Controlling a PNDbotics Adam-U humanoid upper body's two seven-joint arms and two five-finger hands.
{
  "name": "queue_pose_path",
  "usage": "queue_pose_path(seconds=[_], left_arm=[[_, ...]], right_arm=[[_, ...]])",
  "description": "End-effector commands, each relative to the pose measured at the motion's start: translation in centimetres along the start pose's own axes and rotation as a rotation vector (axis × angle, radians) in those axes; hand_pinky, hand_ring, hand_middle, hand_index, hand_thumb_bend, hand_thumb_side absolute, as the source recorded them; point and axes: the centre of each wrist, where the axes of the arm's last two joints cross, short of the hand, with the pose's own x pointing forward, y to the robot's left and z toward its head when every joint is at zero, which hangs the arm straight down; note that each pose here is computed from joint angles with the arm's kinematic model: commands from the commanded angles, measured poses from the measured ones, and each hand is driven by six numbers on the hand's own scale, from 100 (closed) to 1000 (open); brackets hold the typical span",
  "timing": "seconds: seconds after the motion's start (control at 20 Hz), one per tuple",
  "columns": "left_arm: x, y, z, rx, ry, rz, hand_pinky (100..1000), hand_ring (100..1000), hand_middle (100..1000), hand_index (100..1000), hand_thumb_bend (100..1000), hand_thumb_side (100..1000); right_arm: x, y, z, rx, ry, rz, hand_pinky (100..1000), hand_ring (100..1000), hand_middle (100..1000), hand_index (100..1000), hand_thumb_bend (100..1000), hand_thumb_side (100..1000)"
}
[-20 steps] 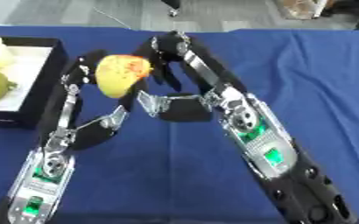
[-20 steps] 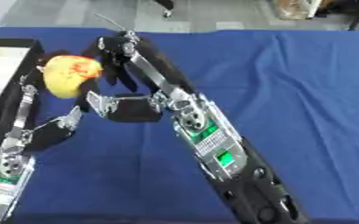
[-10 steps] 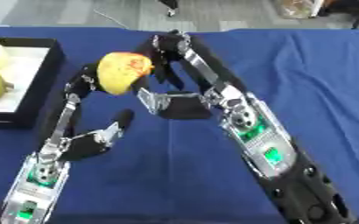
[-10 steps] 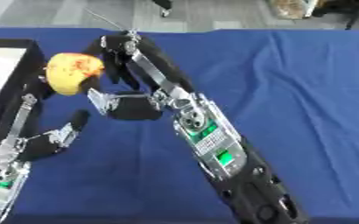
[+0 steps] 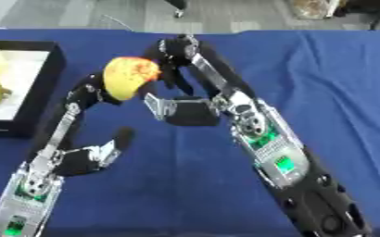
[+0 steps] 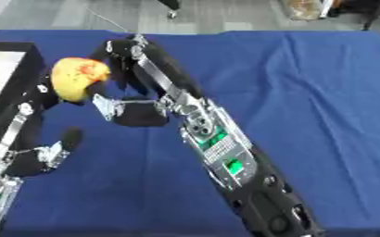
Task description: Pick up the objects with one hand, pass them to the other hand, and then place them into the box on the other side of the table.
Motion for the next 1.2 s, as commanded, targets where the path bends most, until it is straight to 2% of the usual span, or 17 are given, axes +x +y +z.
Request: queue_pose_path(seconds=[0.05,0.5,1.2], left_arm=[[0.3,0.7,-0.3,0.036,-0.007,-0.013,657,750,847,943,394,671],[-0.1,0.7,-0.2,0.126,0.055,-0.040,655,750,846,945,380,693],[0.9,0.6,-0.8,0.055,-0.032,-0.018,661,753,848,947,401,657]], right_arm=[[0.3,-0.3,-0.2,0.005,-0.018,0.015,530,112,240,183,100,100],[0.3,-0.3,-0.1,0.012,-0.020,0.014,530,111,239,182,100,100],[-0.6,0.5,-0.1,0.070,0.004,-0.008,525,100,231,171,100,100]])
